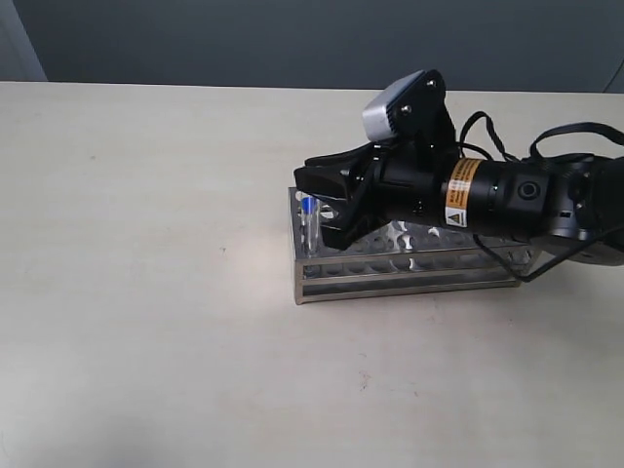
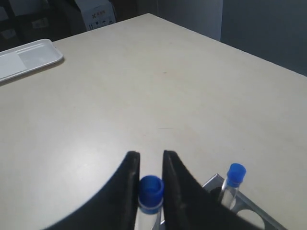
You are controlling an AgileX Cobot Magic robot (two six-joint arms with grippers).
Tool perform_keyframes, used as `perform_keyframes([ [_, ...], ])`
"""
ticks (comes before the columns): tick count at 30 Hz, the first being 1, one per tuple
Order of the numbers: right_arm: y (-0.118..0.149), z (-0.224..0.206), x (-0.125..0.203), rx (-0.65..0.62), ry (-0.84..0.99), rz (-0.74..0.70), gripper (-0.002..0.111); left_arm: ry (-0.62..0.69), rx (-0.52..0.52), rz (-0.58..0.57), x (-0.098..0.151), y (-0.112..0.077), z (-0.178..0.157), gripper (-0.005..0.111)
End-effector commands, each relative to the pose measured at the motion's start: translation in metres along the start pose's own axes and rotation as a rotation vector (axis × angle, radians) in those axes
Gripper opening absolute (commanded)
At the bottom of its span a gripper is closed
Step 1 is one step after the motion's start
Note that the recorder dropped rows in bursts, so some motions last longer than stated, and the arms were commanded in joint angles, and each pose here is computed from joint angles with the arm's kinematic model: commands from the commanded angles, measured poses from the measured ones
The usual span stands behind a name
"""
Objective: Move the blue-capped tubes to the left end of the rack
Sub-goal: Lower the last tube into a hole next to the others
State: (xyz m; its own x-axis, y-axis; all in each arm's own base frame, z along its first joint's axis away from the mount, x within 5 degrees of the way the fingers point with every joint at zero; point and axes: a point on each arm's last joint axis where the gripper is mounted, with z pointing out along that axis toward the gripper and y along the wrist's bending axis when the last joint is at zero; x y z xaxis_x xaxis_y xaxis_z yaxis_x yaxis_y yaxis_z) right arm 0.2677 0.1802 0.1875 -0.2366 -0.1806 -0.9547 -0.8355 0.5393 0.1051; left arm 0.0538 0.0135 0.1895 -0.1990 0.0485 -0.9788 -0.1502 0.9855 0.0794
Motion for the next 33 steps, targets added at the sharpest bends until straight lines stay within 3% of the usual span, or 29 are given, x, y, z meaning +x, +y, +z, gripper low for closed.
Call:
perform_keyframes([
  [1,-0.002,0.003,-0.010,-0.005,-0.045,-0.024,0.000,-0.016,0.006,0.001,-0.001,0.000,0.000,0.000],
  [30,0.001,0.009,0.004,-0.077,0.047,-0.015,0.001,-0.014,0.005,0.000,-0.001,0.000,0.000,0.000],
  [32,0.001,0.009,0.004,-0.078,0.048,-0.015,0.009,-0.014,0.005,0.000,-0.001,0.000,0.000,0.000],
  [33,0.002,0.009,0.004,-0.085,0.053,-0.023,0.019,-0.014,0.005,0.000,-0.001,0.000,0.000,0.000],
])
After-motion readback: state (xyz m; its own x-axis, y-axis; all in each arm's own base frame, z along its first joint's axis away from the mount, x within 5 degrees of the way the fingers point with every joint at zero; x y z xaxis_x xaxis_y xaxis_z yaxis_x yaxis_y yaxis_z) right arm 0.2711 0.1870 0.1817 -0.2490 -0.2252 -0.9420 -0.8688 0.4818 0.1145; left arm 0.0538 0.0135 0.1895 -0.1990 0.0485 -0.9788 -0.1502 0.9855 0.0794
